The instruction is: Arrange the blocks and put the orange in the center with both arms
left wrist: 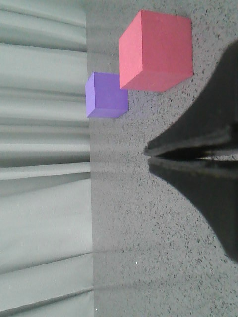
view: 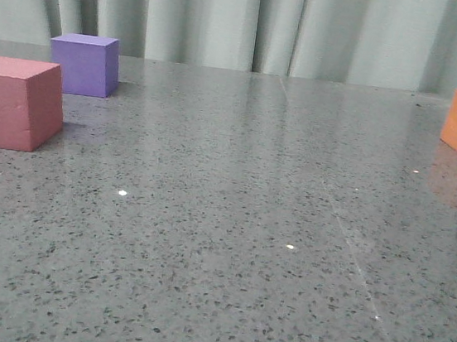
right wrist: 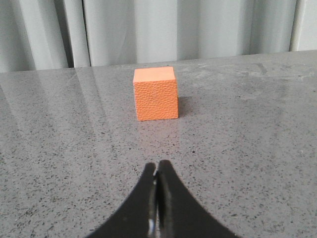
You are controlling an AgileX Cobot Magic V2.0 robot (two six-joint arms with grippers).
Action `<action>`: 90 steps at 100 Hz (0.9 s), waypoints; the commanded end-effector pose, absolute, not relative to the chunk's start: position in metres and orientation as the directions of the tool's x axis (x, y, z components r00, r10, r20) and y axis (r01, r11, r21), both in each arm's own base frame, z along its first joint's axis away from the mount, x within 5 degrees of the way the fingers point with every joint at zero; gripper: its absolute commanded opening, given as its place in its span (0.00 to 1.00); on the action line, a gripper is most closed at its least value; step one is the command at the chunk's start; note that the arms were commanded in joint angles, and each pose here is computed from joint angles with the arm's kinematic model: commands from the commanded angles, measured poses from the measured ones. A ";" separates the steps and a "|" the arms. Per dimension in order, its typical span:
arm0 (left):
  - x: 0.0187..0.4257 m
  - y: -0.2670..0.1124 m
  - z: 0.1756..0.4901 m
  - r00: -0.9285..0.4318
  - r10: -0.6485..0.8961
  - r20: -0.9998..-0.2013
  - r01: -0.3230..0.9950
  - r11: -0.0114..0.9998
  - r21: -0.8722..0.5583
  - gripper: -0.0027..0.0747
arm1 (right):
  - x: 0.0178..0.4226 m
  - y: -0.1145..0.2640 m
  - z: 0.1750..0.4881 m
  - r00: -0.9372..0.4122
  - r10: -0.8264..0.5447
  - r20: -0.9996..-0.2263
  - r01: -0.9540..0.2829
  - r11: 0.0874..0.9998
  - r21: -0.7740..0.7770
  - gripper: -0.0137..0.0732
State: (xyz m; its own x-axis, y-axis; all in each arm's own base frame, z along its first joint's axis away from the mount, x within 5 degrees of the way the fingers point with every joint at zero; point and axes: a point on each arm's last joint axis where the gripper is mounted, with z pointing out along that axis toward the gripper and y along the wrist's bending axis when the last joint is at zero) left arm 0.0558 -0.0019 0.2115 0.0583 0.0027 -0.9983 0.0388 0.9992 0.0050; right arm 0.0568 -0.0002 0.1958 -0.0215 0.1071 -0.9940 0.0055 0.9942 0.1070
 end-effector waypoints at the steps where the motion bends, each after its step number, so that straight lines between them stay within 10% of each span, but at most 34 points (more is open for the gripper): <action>1: 0.055 -0.003 0.201 0.109 -0.003 -0.994 0.056 0.998 0.003 0.01 | 0.054 0.000 0.210 0.098 0.098 -0.990 -0.001 0.995 0.098 0.08; 90: 0.055 -0.003 0.201 0.109 -0.003 -0.994 0.056 0.998 0.003 0.01 | 0.051 0.000 0.225 0.238 0.097 -0.966 -0.019 0.995 0.096 0.08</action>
State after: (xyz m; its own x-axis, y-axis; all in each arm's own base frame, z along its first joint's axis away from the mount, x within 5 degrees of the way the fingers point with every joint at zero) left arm 0.0558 -0.0019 0.2115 0.0583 0.0027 -0.9983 0.0388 0.9992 0.0050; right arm 0.0566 -0.0001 0.2030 0.0564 0.1069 -0.9927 -0.0045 0.9943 0.1068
